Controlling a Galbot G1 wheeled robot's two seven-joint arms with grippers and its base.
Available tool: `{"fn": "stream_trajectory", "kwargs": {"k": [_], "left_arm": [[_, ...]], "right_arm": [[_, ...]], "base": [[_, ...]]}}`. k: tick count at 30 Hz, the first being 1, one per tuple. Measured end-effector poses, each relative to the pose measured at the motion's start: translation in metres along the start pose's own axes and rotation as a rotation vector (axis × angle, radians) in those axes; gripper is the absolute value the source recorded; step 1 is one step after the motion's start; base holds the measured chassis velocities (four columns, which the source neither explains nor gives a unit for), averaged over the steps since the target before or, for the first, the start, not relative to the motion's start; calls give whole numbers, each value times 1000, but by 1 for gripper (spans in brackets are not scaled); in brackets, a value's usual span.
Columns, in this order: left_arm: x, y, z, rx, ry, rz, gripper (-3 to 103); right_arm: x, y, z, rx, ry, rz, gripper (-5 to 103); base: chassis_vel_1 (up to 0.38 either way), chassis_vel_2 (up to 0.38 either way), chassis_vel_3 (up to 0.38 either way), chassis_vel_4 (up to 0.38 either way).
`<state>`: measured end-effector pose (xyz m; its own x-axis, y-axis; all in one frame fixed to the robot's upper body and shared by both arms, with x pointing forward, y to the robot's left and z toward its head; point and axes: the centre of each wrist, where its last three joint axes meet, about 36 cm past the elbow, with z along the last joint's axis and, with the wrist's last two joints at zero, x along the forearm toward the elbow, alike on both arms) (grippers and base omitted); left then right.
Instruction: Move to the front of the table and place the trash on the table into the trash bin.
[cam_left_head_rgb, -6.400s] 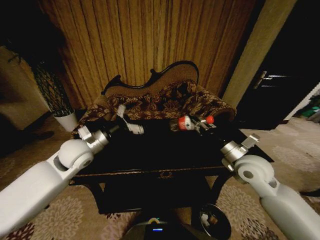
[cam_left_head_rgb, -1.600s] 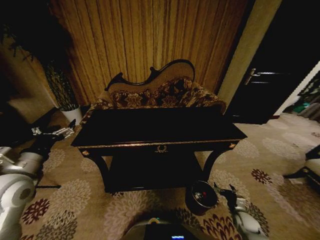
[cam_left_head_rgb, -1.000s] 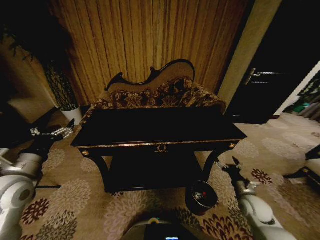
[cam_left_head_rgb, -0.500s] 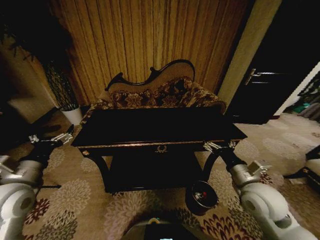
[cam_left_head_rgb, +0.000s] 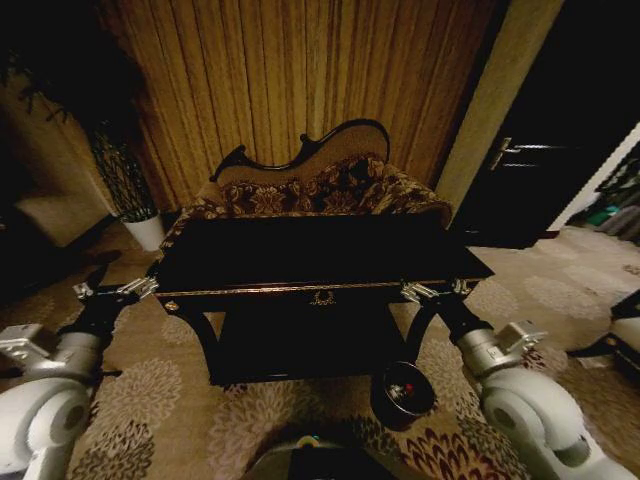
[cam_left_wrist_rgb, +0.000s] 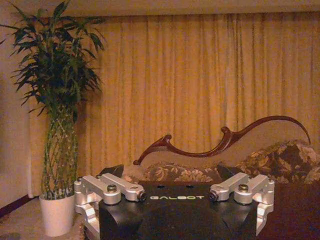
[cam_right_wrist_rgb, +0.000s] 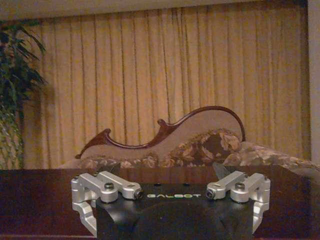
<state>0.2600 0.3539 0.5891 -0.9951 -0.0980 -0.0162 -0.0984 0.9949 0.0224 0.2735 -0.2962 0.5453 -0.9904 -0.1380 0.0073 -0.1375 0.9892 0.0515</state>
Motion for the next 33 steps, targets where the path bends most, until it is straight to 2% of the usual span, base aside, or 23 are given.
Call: {"fn": "stream_trajectory", "kwargs": {"k": [3, 4, 10, 33], "left_arm": [[4, -7, -6, -6, 4, 3, 100], [8, -9, -7, -4, 25, -6, 100], [12, -7, -5, -4, 43, -28, 100], [14, -6, -1, -1, 66, -29, 100]], "right_arm": [[-4, -5, 6, 6, 13, 14, 100], [-14, -18, 13, 20, 29, 37, 100], [-21, -33, 16, 36, 45, 53, 100], [-27, -57, 30, 41, 54, 116, 100]], "base": [[0, 0, 0, 0], [0, 0, 0, 0], [0, 0, 0, 0], [32, -25, -33, 26]]}}
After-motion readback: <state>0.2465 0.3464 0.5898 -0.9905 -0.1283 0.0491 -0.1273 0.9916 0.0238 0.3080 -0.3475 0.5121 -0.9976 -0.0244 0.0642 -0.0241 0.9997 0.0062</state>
